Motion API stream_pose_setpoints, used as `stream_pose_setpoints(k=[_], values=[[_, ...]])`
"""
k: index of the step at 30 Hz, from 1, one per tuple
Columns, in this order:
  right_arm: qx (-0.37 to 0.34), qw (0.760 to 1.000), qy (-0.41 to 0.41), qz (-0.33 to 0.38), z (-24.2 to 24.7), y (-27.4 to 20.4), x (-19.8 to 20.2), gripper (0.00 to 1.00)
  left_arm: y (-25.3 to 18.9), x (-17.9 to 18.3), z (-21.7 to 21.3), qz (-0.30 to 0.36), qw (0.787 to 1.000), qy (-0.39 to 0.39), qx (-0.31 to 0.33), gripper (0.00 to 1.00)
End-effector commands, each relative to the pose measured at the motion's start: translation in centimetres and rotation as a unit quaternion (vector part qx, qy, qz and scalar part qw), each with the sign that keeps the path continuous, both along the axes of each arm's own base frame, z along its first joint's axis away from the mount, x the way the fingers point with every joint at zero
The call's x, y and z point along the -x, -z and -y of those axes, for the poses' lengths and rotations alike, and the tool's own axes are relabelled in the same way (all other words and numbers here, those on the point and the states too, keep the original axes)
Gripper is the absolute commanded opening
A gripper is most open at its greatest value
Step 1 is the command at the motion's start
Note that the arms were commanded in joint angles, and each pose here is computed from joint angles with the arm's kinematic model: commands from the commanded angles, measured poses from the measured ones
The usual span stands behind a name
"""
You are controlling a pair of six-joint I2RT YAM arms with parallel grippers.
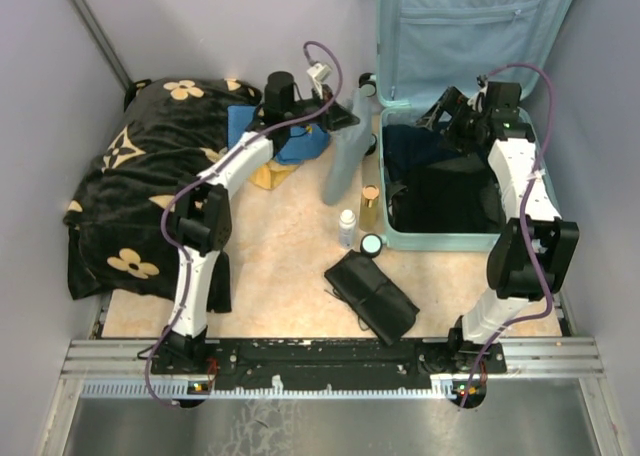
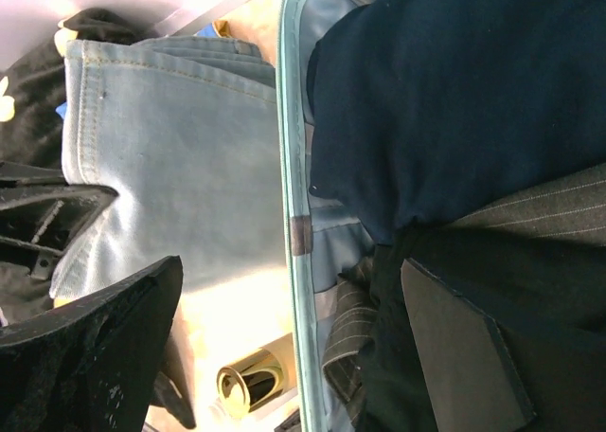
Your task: Pack the luggage
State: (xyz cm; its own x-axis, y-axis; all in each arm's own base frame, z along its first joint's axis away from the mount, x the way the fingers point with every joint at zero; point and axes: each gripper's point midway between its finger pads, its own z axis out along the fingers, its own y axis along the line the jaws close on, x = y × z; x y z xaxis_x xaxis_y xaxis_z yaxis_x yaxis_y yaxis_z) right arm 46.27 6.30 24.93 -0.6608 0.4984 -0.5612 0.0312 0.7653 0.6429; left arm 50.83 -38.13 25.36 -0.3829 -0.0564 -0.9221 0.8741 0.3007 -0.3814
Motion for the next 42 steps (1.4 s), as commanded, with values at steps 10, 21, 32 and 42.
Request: stream_pose_setpoints(k=[10,21,32,42], values=[[-0.008,1.000,0.002,0.007,-2.1,-0.7,-0.5,0.94,-0.4,3.3,11.7,0.140,0.987,0.050,0.067,0.00],[0.018,1.000,0.011,-0.008,-4.8,1.0,-2.9,0.89,1.3,5.9,13.6,0.188,0.977,0.087,0.045,0.00],[0.064,0.998,0.017,0.000,-5.4,2.5,-5.7,0.73,2.6,7.7,13.4,0.220,0.968,0.119,0.024,0.00],[0.084,0.996,-0.021,-0.016,-6.6,5.6,-5.0,0.23,1.3,6.9,13.3,0.241,0.964,0.107,0.025,0.03]])
